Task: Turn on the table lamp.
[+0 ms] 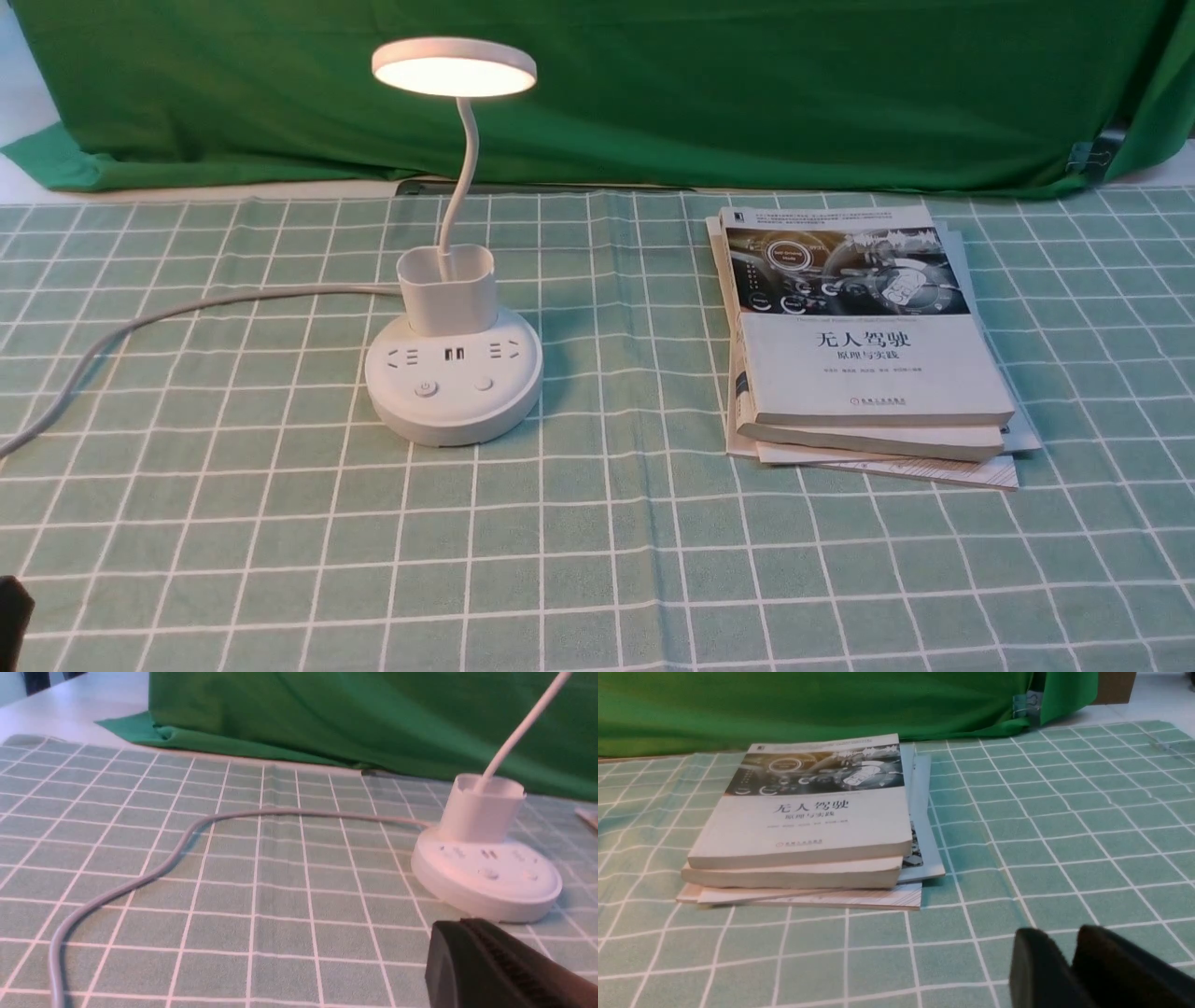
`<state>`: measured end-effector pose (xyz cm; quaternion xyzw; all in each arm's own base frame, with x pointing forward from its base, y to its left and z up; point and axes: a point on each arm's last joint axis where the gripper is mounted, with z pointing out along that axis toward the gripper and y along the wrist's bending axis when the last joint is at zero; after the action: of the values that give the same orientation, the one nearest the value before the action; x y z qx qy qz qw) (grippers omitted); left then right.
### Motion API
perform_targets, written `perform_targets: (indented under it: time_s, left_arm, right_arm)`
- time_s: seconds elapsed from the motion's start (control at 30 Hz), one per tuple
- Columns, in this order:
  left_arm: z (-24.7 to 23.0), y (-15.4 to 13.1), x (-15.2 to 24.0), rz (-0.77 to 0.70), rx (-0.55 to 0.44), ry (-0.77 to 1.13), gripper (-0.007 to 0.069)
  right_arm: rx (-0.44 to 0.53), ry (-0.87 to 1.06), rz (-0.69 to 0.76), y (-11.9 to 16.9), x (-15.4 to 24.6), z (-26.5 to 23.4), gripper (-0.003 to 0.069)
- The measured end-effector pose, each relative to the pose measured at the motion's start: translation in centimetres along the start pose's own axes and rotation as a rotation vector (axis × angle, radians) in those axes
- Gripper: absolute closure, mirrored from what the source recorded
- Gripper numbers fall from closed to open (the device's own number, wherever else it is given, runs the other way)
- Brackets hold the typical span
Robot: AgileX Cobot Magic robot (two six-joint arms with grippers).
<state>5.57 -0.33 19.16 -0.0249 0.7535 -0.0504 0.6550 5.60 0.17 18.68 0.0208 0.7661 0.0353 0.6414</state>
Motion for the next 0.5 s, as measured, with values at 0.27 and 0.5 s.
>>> perform_targets:
  time_s: [0.27, 0.5]
  left_arm:
    - [-0.01, -0.02, 0.02, 0.032, 0.002, 0.001, 0.0625]
    - [-0.01, -0.01, 0.02, 0.036, 0.001, 0.002, 0.0625]
  right_arm:
    - [0.000, 0.001, 0.000, 0.00, 0.01, 0.00, 0.0466]
    - [0.000, 0.001, 0.000, 0.00, 0.01, 0.00, 0.0446]
